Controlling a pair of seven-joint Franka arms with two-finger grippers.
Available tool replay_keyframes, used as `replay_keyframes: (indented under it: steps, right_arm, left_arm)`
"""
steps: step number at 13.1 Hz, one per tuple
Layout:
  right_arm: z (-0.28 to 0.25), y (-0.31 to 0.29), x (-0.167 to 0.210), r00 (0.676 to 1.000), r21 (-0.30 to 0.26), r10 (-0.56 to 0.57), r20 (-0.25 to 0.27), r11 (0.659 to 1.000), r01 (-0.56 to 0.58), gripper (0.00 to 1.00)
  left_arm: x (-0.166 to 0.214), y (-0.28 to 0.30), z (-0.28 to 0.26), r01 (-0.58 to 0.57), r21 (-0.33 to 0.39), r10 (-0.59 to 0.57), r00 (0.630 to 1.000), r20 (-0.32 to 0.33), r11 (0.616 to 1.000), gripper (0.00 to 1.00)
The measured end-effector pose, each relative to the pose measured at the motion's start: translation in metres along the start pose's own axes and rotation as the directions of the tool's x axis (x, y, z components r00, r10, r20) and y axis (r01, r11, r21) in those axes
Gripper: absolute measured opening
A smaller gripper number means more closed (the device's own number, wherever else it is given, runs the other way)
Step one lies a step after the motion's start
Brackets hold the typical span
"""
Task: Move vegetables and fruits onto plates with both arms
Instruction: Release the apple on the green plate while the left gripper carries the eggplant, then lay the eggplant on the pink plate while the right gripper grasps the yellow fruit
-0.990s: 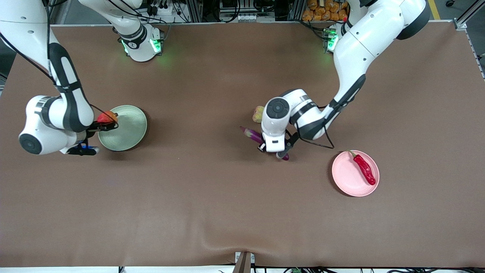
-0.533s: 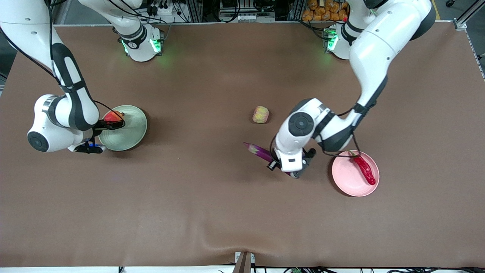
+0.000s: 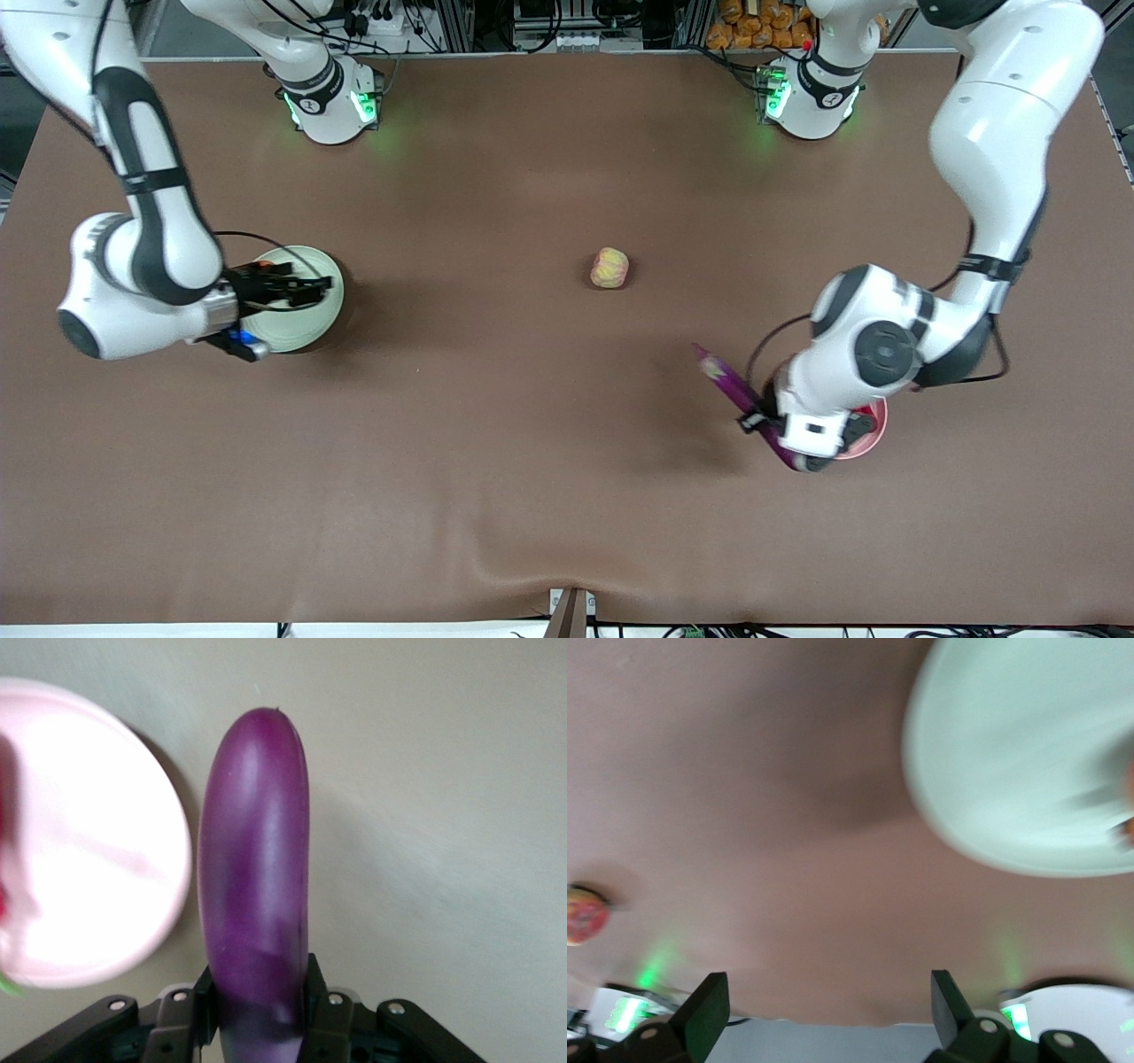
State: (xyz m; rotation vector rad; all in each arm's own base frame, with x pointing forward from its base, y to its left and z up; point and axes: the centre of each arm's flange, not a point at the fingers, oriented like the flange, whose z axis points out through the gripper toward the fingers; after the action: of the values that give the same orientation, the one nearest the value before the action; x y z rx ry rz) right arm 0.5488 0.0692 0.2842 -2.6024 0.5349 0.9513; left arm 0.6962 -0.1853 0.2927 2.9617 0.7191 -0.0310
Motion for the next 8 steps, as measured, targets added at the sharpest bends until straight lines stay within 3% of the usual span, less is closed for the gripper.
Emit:
replay_keyframes:
  steps: [2,5,8]
  right_arm:
    - [0.023,-0.064,-0.02,0.997,0.003,0.068,-0.045,0.998,-0.068,1.0]
    - [0.067,-0.147,-0.054,0.97,0.003,0.169,-0.172,0.985,-0.171,1.0]
    - [0.087,-0.218,-0.103,0.936,0.044,0.258,-0.238,0.966,-0.255,1.0]
  left_arm:
    - [0.021,-0.027,0.0,-0.102,0.009,0.102,0.995,0.007,0.995,0.37]
    - [0.039,-0.057,0.004,-0.243,0.018,0.242,0.97,0.024,0.97,0.37]
    - [0.034,-0.072,0.024,-0.298,0.029,0.295,0.953,0.069,0.954,0.37]
